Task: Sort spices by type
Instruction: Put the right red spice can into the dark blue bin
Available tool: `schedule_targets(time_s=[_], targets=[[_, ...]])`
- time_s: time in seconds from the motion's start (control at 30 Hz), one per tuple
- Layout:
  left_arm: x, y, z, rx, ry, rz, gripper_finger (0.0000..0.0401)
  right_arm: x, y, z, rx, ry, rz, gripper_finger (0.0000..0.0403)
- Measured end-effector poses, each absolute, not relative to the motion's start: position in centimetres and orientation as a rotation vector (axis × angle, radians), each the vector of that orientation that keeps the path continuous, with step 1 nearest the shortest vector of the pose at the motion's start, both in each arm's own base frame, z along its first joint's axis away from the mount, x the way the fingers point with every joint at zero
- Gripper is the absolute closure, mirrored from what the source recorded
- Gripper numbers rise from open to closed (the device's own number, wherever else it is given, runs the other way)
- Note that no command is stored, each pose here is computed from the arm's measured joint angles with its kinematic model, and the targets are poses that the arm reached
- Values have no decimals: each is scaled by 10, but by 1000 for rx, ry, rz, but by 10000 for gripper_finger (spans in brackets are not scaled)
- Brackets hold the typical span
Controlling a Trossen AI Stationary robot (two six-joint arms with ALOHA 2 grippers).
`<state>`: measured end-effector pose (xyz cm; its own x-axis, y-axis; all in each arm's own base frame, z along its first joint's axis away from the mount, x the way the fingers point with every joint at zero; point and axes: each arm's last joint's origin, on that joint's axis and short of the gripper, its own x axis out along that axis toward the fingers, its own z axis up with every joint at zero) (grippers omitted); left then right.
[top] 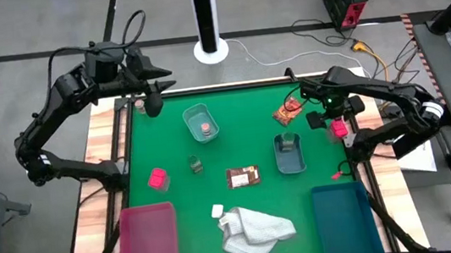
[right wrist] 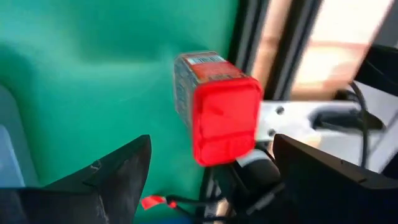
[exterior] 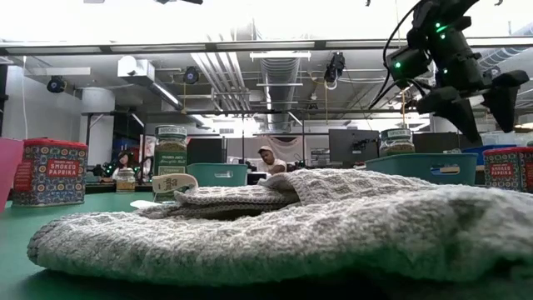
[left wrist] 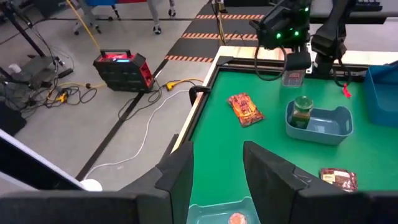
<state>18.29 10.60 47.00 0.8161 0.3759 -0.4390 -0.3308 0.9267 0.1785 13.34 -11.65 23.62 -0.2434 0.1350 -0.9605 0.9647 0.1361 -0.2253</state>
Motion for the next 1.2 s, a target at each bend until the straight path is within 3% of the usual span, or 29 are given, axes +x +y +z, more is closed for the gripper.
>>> schedule_targets(time_s=[0.53,0.8,1.03,1.2], targets=[[183,106,469,81,494,378,278,117,-112,207,1149,1673,-1143,70],[183,106,469,93,497,374,278,121,-118,194,1089,1702,-1087,77],[184,106,470,92,484,377,278,130,-123,184,1169,1751,-1018,74],[184,107,470,100,488,374,278,137,-128,180,1204,1683,-992,97]])
